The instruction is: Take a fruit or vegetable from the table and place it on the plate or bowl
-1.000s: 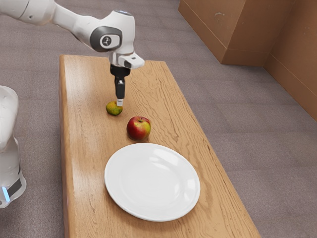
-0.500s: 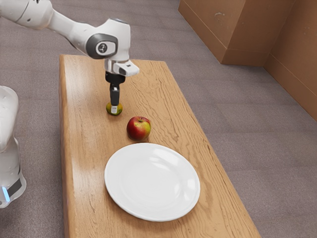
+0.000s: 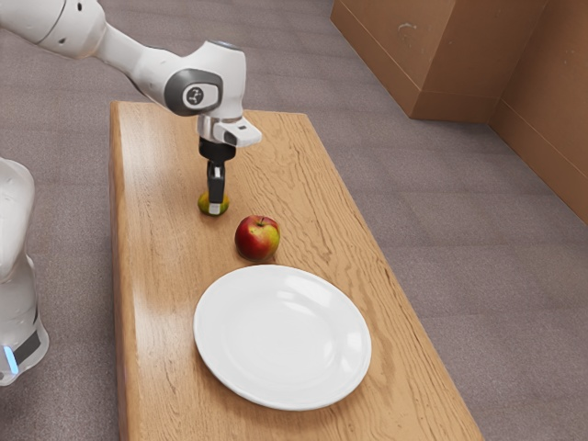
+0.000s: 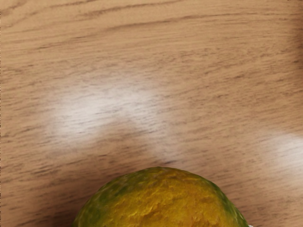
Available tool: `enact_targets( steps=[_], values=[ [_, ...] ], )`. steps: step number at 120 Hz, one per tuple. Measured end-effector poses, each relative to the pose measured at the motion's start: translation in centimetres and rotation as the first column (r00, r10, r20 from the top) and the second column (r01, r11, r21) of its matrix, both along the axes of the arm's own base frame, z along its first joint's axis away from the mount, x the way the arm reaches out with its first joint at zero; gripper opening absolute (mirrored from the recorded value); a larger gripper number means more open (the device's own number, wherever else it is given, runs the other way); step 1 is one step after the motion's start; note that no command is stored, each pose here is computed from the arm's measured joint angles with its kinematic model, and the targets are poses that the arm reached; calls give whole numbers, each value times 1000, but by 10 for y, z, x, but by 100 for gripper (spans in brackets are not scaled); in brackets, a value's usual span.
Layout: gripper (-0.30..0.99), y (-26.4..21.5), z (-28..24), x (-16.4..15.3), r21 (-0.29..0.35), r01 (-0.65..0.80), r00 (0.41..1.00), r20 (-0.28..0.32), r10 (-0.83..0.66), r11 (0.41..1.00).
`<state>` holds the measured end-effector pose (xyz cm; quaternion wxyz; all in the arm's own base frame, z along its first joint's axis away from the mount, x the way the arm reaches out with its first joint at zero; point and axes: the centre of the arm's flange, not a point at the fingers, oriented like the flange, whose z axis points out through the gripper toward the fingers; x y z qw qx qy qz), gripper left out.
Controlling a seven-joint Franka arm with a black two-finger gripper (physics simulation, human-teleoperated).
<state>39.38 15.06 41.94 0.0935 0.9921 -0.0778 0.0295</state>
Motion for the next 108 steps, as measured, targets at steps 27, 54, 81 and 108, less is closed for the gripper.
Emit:
enact_targets(
  steps=[27, 54, 81, 108],
  values=[
    [31, -42, 94, 15, 84, 101, 982, 154, -113, 991],
    [30, -125, 118, 79, 119, 237, 957, 144, -253, 964],
    [30, -224, 90, 139, 64, 376, 918, 112, -381, 925],
    [30, -299, 42, 176, -10, 472, 879, 86, -469, 882]
  ],
)
